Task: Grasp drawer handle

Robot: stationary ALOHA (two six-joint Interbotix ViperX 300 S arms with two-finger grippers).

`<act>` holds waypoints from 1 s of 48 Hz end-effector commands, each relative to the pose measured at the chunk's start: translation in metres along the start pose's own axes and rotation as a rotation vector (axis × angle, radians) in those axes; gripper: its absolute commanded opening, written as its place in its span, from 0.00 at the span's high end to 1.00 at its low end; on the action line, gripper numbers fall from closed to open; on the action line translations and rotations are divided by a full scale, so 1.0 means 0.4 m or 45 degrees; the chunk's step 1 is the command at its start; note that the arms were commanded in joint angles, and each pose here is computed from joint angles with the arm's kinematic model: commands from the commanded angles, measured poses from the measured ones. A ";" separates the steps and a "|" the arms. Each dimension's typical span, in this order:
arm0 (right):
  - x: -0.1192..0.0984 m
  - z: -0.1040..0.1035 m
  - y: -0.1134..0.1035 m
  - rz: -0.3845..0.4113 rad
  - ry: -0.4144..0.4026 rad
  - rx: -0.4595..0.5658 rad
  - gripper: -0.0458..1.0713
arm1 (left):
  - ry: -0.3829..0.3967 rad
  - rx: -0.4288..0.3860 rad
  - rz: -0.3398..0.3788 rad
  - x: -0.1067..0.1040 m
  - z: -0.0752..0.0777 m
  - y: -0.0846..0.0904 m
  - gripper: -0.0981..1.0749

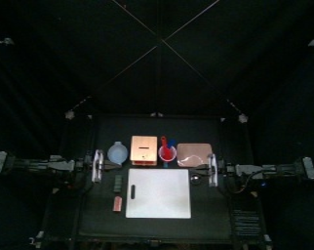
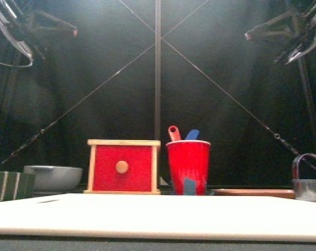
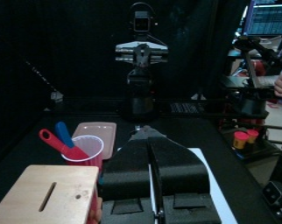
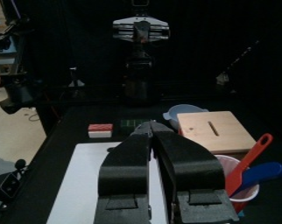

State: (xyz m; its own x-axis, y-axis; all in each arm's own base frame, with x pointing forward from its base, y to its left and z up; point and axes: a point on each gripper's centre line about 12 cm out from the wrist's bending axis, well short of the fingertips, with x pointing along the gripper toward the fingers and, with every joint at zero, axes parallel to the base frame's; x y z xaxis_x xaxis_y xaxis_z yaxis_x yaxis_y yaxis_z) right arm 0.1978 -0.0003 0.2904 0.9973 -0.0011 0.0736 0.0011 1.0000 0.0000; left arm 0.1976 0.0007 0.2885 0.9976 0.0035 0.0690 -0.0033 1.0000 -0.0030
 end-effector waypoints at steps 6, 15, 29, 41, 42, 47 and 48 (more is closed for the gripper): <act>0.036 -0.019 -0.013 -0.031 0.078 0.003 0.96 | 0.009 -0.075 0.041 0.010 -0.014 0.012 0.94; 0.130 -0.016 -0.033 -0.060 0.157 -0.026 0.92 | -0.054 -0.242 0.111 0.035 -0.023 0.028 0.92; 0.330 -0.022 -0.114 -0.130 0.174 -0.139 0.92 | -0.186 -0.491 0.237 0.088 -0.069 0.034 0.92; 0.481 -0.074 -0.217 -0.208 0.169 -0.169 0.92 | -0.061 -0.594 0.293 0.106 -0.144 0.035 0.92; 0.491 -0.081 -0.224 -0.212 0.176 -0.169 0.92 | -0.049 -0.613 0.304 0.106 -0.152 0.037 0.92; 0.533 -0.115 -0.262 -0.240 0.205 -0.170 0.92 | -0.013 -0.710 0.356 0.118 -0.186 0.043 0.92; 0.541 -0.121 -0.268 -0.243 0.209 -0.171 0.92 | -0.006 -0.722 0.361 0.120 -0.192 0.042 0.92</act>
State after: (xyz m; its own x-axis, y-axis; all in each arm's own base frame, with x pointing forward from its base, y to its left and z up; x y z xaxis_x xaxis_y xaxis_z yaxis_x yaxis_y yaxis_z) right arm 0.4052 -0.0967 0.2484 0.9762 -0.1836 -0.1158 0.1684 0.9771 -0.1298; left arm 0.2443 0.0178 0.2182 0.9660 0.2585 0.0004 -0.2198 0.8222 -0.5251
